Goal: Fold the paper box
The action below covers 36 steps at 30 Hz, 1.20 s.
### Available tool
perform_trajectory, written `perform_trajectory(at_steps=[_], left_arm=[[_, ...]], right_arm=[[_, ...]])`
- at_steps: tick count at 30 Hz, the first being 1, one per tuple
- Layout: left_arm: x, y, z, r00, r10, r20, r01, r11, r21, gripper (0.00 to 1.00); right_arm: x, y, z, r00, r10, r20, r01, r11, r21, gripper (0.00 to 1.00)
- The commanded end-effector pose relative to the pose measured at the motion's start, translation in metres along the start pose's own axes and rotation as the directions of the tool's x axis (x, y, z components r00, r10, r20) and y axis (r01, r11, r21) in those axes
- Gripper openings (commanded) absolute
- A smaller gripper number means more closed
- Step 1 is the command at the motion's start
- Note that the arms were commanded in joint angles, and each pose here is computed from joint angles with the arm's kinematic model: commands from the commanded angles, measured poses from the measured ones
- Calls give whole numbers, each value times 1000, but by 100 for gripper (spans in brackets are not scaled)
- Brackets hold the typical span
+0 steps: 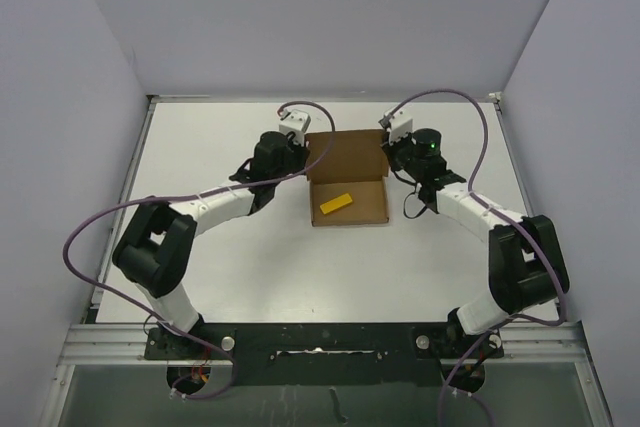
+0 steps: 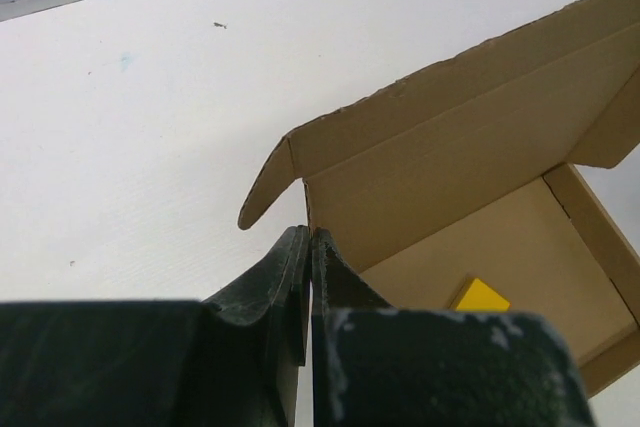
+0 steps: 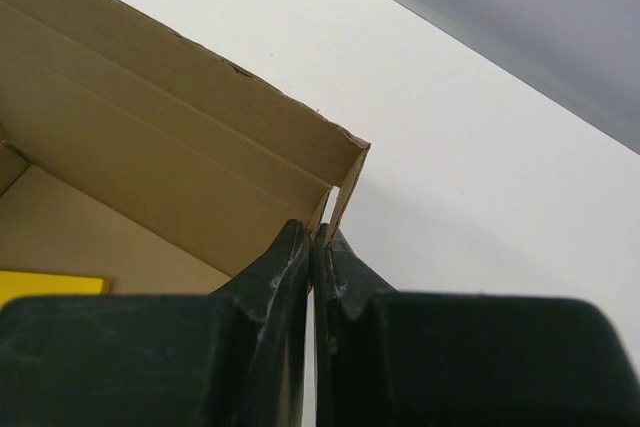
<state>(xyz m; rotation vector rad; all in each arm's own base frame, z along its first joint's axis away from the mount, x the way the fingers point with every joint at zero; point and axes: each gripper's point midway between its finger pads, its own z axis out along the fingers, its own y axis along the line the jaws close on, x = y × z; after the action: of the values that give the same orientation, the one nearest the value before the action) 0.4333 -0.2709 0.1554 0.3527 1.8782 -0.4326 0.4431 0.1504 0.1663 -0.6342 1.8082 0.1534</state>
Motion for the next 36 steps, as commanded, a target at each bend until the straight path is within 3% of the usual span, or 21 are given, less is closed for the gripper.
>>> perform_trajectory(at_steps=[1, 10, 22, 36], left_arm=[[-42, -22, 7, 985, 15, 172, -15, 1000, -4, 0], [-22, -43, -8, 982, 28, 187, -28, 1000, 0, 0], [7, -53, -23, 990, -72, 120, 77, 997, -33, 0], [29, -67, -46, 993, -96, 63, 99, 994, -50, 0]], right_arm=[[-31, -8, 0, 989, 2, 147, -14, 996, 84, 0], [-16, 7, -15, 984, 83, 159, -91, 995, 40, 0], [0, 21, -25, 980, 163, 112, -164, 986, 7, 0], [6, 39, -41, 987, 146, 66, -145, 989, -23, 3]])
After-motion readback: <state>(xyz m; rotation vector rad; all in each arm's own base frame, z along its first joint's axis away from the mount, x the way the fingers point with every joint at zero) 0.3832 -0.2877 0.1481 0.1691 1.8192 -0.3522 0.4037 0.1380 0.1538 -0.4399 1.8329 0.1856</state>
